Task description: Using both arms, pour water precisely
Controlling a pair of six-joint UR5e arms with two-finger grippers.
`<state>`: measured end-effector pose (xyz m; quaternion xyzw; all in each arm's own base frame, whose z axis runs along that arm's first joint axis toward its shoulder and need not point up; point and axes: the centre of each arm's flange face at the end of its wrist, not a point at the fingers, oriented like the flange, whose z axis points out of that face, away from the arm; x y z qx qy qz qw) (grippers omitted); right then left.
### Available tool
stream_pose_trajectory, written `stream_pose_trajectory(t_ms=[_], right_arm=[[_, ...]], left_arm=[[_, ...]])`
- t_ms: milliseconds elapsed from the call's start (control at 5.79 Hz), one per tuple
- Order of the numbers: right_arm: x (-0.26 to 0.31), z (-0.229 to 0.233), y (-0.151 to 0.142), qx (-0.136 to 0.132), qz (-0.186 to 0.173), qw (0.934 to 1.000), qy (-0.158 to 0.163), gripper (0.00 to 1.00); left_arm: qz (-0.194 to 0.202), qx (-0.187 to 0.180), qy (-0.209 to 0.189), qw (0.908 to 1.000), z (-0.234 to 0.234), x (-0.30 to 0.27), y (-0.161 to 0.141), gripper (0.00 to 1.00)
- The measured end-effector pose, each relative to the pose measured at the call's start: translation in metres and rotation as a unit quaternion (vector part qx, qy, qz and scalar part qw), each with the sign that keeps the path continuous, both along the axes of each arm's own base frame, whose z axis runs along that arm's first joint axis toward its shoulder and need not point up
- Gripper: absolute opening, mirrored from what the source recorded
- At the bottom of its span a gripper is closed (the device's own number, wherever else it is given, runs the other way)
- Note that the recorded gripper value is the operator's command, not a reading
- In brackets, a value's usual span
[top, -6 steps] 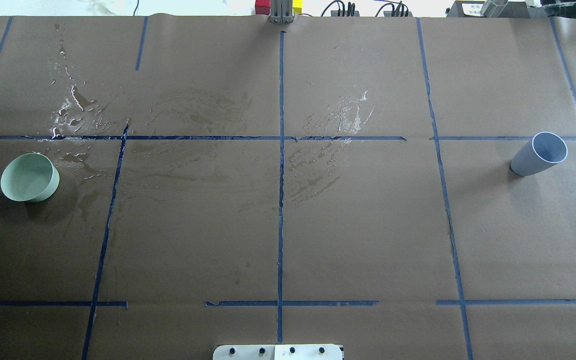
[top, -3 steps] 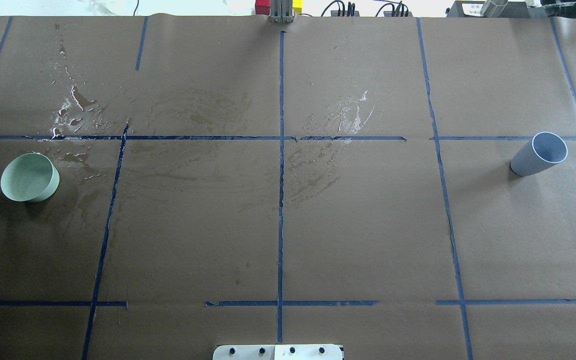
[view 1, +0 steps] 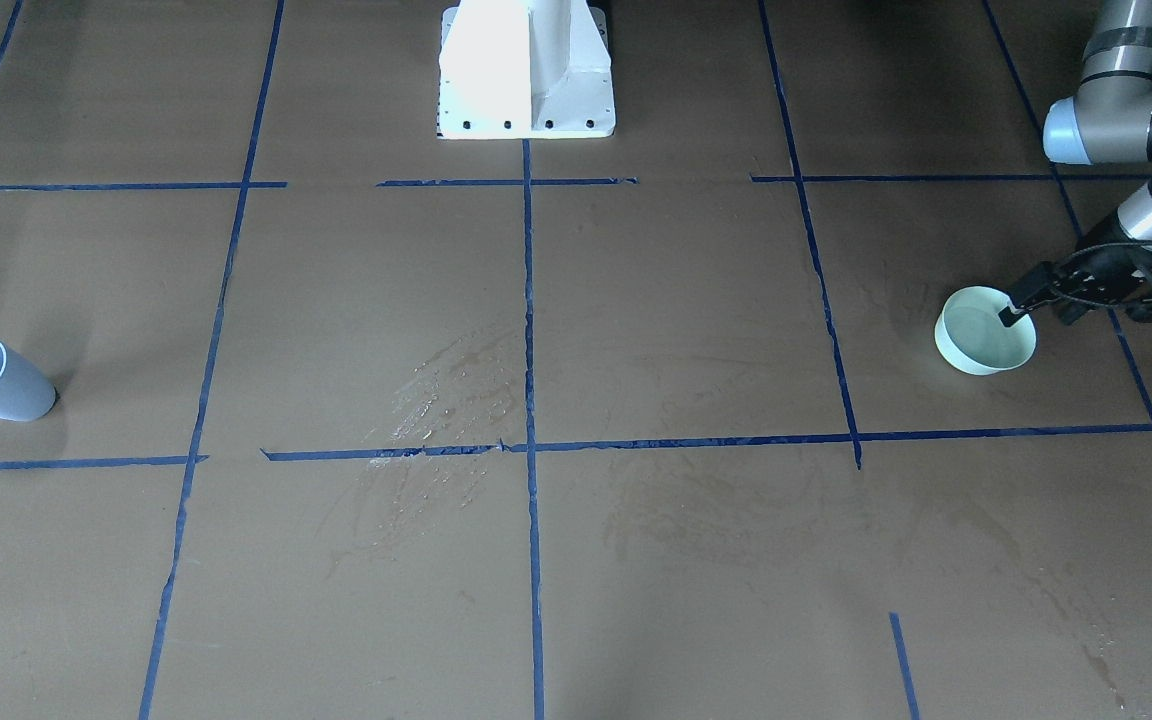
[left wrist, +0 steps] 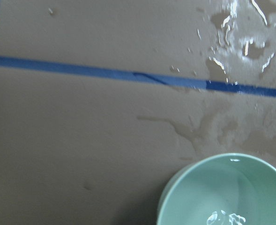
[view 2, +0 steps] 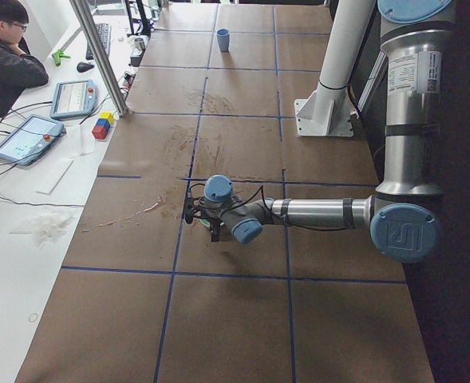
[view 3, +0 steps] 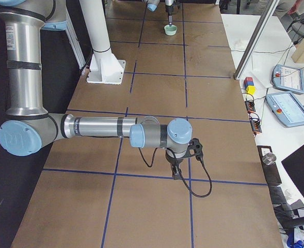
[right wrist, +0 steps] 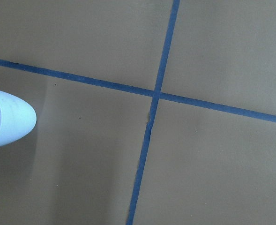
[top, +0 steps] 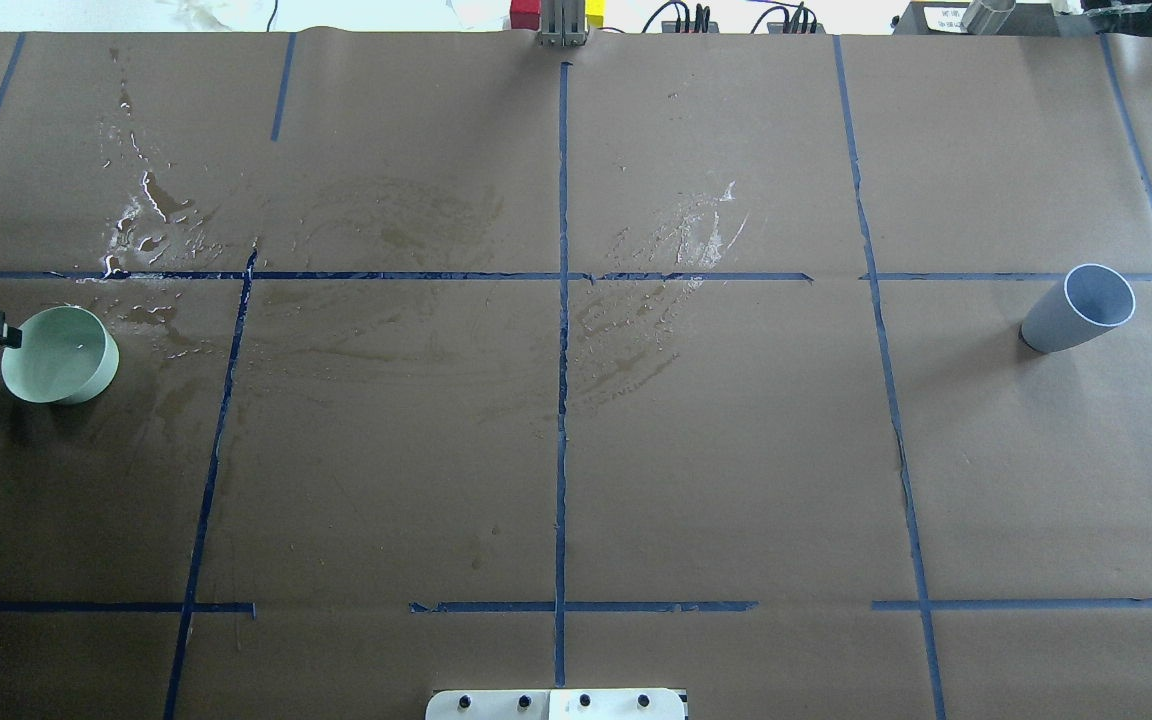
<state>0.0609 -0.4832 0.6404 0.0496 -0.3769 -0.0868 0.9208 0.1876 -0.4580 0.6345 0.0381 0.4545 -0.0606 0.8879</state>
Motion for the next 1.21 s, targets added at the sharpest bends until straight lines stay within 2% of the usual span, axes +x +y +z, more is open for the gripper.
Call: stream_pose_trajectory(t_ms=[173,863,1209], right_arm=[[0.000,0.000,0.000,0.000,0.000,1.0000,0.000,1.00],[0.000,0.001,0.001,-0.001,0.000,1.0000,0.000,1.00],[0.000,0.002,0.002,-0.001,0.000,1.0000,0.000,1.00]], left_arm=[[0.004,-0.003,0.000,1.0000,0.001,0.008,0.002,0.00],[0.003,-0.013,0.007,0.9999,-0.008,0.014,-0.002,0.00],[-0.026,-0.022,0.035,0.9988,-0.049,0.025,-0.019,0.00]])
